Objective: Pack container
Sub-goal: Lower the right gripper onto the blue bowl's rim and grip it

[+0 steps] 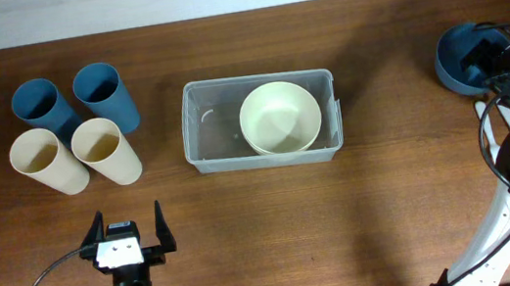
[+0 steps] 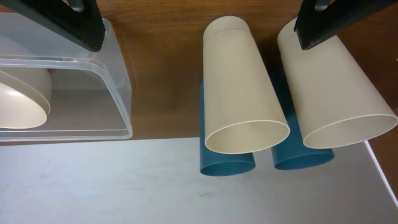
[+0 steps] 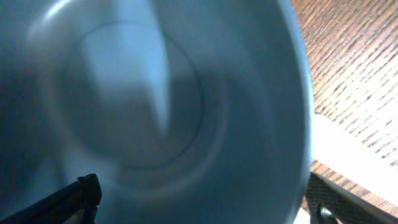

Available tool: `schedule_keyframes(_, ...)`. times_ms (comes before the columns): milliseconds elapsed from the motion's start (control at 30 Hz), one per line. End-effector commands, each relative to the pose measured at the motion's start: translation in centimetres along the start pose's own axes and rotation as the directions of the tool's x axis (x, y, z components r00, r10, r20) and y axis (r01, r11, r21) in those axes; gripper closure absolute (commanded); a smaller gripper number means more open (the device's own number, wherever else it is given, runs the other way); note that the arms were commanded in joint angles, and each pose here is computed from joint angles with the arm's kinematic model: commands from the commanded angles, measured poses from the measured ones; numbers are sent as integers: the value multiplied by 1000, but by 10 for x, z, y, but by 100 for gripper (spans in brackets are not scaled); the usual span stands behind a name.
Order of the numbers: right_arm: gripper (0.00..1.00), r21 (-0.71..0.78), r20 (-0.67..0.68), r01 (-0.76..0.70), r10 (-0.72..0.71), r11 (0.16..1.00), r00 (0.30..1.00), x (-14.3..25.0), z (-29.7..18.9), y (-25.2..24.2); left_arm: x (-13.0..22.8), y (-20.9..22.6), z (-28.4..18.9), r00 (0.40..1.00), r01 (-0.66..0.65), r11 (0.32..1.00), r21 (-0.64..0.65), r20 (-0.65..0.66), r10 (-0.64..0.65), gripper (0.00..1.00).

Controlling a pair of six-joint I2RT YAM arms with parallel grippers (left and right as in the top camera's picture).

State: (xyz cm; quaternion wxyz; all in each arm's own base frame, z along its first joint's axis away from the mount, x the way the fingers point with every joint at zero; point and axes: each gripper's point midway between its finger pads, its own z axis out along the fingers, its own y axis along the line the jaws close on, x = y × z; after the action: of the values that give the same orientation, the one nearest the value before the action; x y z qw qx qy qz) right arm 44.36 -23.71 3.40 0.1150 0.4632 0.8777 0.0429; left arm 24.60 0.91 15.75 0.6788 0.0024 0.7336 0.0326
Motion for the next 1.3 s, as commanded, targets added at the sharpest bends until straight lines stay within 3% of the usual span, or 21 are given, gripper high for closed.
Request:
schedule_keyframes(0, 1, 26, -22, 39, -38, 999, 999, 6, 13, -4, 1, 0, 0, 1000, -8, 1000, 1, -2, 8, 0)
schedule_keyframes(133, 5, 26, -22, 39, -38, 999, 999, 6, 13, -4, 1, 0, 0, 1000, -8, 1000, 1, -2, 8, 0)
schedule_keyframes(167, 13, 25, -22, 39, -38, 999, 999, 6, 13, -4, 1, 0, 0, 1000, -8, 1000, 1, -2, 8, 0)
schedule_keyframes(200, 27, 21, -24, 38, -38, 999, 999, 6, 13, -4, 1, 0, 0, 1000, -8, 1000, 1, -2, 8, 0)
schedule_keyframes(267, 37, -4, -32, 38, -38, 999, 999, 8, 13, 1, 1, 0, 0, 1000, -8, 1000, 1, -2, 8, 0)
schedule_keyframes(467, 39, -38, -46, 34, -36, 999, 998, 10, 13, 7, 1, 0, 0, 1000, -8, 1000, 1, -2, 8, 0)
schedule_keyframes(667, 57, -37, -47, 34, -36, 999, 998, 10, 13, 7, 1, 0, 0, 1000, -8, 1000, 1, -2, 8, 0)
schedule_keyframes(767, 60, -36, -46, 34, -35, 999, 998, 10, 13, 6, 1, 0, 0, 1000, -8, 1000, 1, -2, 8, 0)
schedule_keyframes(1267, 66, 13, -14, -97, 97, 995, 995, 4, 13, -1, 1, 0, 0, 1000, -8, 1000, 1, -2, 8, 0)
